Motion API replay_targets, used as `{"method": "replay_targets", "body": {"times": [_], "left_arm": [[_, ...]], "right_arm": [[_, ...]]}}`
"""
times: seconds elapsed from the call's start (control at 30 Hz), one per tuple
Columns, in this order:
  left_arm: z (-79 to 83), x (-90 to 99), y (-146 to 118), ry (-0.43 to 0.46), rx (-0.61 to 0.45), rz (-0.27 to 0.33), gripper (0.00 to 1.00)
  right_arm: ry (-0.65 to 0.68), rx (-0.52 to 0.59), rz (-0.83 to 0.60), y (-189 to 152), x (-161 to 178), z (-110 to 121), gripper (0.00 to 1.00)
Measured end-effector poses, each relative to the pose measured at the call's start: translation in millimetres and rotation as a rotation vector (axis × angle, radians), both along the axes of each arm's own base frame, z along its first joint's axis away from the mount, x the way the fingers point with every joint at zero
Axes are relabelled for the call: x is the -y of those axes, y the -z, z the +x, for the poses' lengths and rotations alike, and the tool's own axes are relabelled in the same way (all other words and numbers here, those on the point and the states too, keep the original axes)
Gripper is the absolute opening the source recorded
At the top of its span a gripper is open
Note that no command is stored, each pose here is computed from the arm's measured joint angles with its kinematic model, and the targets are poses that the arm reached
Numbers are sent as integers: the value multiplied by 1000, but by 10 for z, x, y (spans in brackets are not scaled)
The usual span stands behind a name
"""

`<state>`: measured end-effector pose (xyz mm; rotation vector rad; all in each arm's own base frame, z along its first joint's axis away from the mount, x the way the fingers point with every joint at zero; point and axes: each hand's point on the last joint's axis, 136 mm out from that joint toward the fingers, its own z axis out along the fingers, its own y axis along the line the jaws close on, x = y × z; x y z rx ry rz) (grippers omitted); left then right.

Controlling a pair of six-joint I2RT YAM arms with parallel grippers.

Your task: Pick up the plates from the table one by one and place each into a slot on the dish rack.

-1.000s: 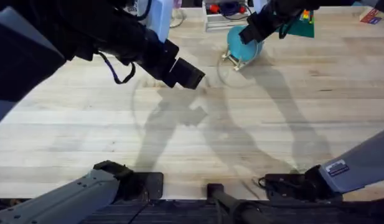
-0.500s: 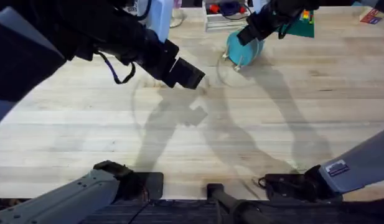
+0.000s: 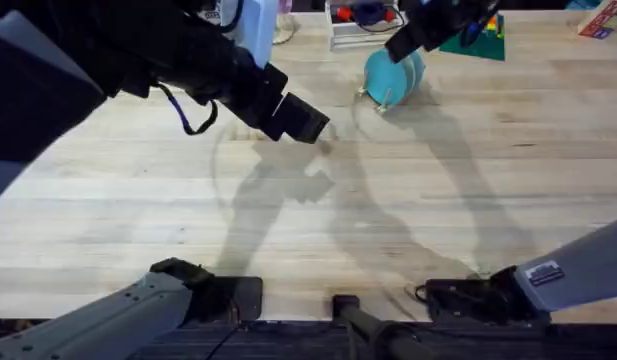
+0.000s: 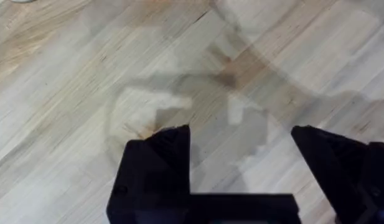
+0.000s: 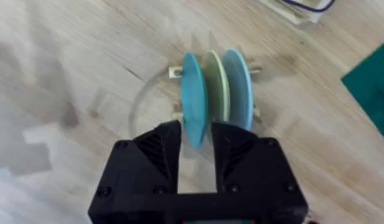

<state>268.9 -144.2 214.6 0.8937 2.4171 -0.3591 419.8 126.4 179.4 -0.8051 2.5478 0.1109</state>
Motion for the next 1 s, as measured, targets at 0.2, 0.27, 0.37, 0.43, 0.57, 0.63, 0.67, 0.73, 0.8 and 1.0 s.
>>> {"method": "replay_targets", "body": {"times": [0.2, 0.27, 0.37, 0.43, 0.57, 0.63, 0.67, 0.73, 0.8, 1.0], "left_arm": [[0, -1, 0, 0, 0, 0, 993], [1, 0, 0, 0, 0, 0, 993], [1, 0, -1, 0, 1, 0, 993], [2, 0, -1, 0, 1, 0, 992], [1, 0, 0, 0, 1, 0, 994], [1, 0, 0, 0, 1, 0, 994], [2, 0, -1, 0, 1, 0, 994], [2, 0, -1, 0, 1, 0, 994], [2, 0, -1, 0, 1, 0, 994], [1, 0, 0, 0, 1, 0, 993]], "right_arm": [[38, 25, -37, -397, 152, -213, 671], [44, 33, -48, -480, 193, -278, 938], [40, 57, -56, -809, 272, -647, 993], [39, 57, -56, -896, 304, -787, 994], [36, 98, -35, -1080, 338, -975, 995], [29, 112, -15, -1109, 339, -1086, 995], [27, 112, -9, -1098, 343, -1141, 995], [26, 101, 7, -1035, 345, -1273, 995], [26, 75, 21, -932, 345, -1406, 995], [-6, -13, 49, -621, 270, -1753, 995]]}}
